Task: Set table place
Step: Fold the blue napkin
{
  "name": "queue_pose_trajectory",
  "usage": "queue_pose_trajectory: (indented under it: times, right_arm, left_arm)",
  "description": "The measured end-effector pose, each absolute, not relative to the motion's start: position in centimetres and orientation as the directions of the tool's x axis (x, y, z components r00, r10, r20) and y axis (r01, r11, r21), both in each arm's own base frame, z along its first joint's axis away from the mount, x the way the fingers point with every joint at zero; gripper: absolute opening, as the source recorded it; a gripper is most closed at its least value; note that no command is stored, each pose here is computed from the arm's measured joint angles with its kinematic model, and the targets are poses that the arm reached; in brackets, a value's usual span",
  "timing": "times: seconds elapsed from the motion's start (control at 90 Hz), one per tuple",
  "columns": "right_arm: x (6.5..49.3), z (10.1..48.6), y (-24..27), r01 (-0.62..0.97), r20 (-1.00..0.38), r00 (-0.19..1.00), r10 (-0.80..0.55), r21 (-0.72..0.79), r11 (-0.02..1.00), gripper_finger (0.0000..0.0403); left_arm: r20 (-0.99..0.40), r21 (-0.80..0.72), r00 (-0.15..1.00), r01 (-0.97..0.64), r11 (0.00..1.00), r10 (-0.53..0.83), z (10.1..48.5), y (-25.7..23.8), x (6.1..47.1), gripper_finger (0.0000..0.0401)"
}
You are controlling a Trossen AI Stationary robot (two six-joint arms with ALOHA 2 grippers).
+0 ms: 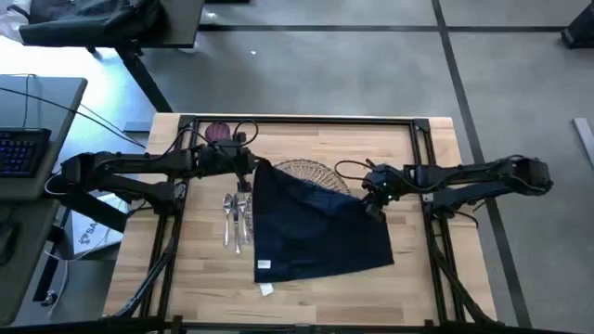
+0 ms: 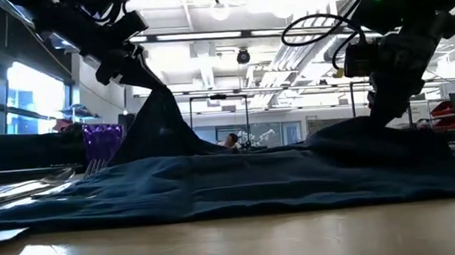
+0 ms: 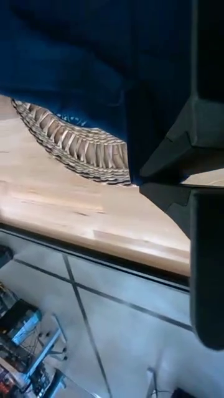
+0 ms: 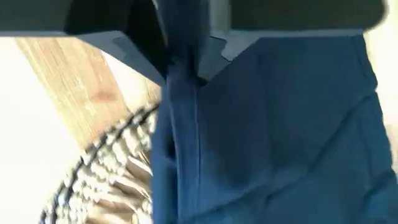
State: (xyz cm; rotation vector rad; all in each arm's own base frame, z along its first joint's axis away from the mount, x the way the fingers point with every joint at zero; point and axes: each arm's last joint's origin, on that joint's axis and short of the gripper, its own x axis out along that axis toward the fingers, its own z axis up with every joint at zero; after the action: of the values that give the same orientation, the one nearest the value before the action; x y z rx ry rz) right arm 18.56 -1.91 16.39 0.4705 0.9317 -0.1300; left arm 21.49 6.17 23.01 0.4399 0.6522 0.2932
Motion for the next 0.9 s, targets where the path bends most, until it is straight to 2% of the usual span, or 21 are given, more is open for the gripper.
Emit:
queue_pose_trajectory:
  times: [0.133, 0.267, 0.4, 0.6, 0.711, 0.9]
  right_arm:
    - [18.8, 16.5, -1.6, 0.27, -0.783, 0.614, 0.101, 0.329, 0.905, 0.0146]
    - [19.1, 16.5, -1.2, 0.234, -0.771, 0.626, 0.118, 0.33, 0.915, 0.0151]
    - [19.3, 16.4, -0.9, 0.219, -0.77, 0.626, 0.127, 0.33, 0.918, 0.0117]
    - [19.4, 16.7, -0.9, 0.201, -0.761, 0.636, 0.127, 0.323, 0.925, 0.0012]
    - [19.8, 17.8, -1.0, 0.223, -0.774, 0.628, 0.084, 0.282, 0.933, 0.0009]
    - [20.0, 21.1, -1.4, 0.29, -0.845, 0.529, -0.076, 0.095, 0.952, 0.0002]
  left_arm:
    - [-0.515, 0.482, 0.762, -0.121, 0.868, 0.392, 23.0, 6.2, 21.5, 0.0]
    - [-0.516, 0.48, 0.763, -0.118, 0.869, 0.389, 23.0, 6.2, 21.5, 0.0]
    - [-0.518, 0.478, 0.762, -0.119, 0.87, 0.389, 23.0, 6.2, 21.5, 0.0]
    - [-0.517, 0.476, 0.763, -0.122, 0.871, 0.389, 23.0, 6.2, 21.5, 0.0]
    - [-0.517, 0.476, 0.763, -0.122, 0.871, 0.389, 23.0, 6.2, 21.5, 0.0]
    - [-0.513, 0.48, 0.765, -0.121, 0.869, 0.39, 23.1, 6.2, 21.5, 0.0]
